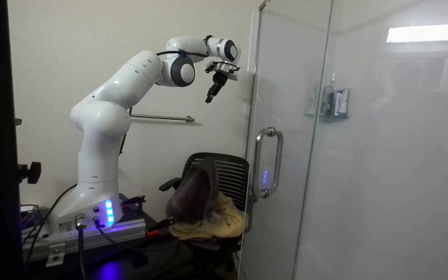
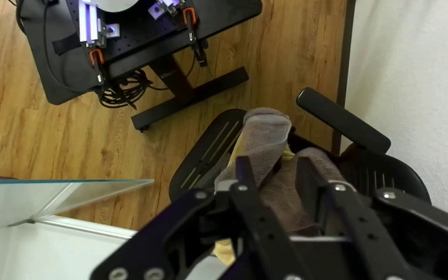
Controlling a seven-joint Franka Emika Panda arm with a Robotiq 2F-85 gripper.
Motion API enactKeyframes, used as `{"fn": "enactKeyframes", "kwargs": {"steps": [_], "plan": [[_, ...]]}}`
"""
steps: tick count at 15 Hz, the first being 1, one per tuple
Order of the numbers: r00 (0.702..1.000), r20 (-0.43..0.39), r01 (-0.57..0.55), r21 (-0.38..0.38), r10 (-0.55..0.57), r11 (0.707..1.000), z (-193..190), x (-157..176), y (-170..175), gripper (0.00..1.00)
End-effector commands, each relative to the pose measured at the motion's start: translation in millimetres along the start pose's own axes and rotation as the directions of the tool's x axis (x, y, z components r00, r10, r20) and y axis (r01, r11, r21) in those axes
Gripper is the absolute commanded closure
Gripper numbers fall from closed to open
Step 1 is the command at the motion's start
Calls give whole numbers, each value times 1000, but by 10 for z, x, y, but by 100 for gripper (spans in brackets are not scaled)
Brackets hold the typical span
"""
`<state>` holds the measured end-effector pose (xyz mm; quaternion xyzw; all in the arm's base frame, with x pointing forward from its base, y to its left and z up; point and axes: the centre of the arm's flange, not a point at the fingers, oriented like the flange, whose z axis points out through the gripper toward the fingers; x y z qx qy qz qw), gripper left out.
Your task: Remove the towel from the backrest of the chair and put it on the sink
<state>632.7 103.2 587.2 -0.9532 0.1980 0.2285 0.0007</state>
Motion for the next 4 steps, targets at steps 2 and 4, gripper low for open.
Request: {"fn": "enactKeyframes", "kwargs": {"steps": [2,4], "plan": [[1000,0,2,0,-2,1000,-2,-3,-1,64],[1000,-2,2,1,-2,1000,-12,-14,2,64]]}}
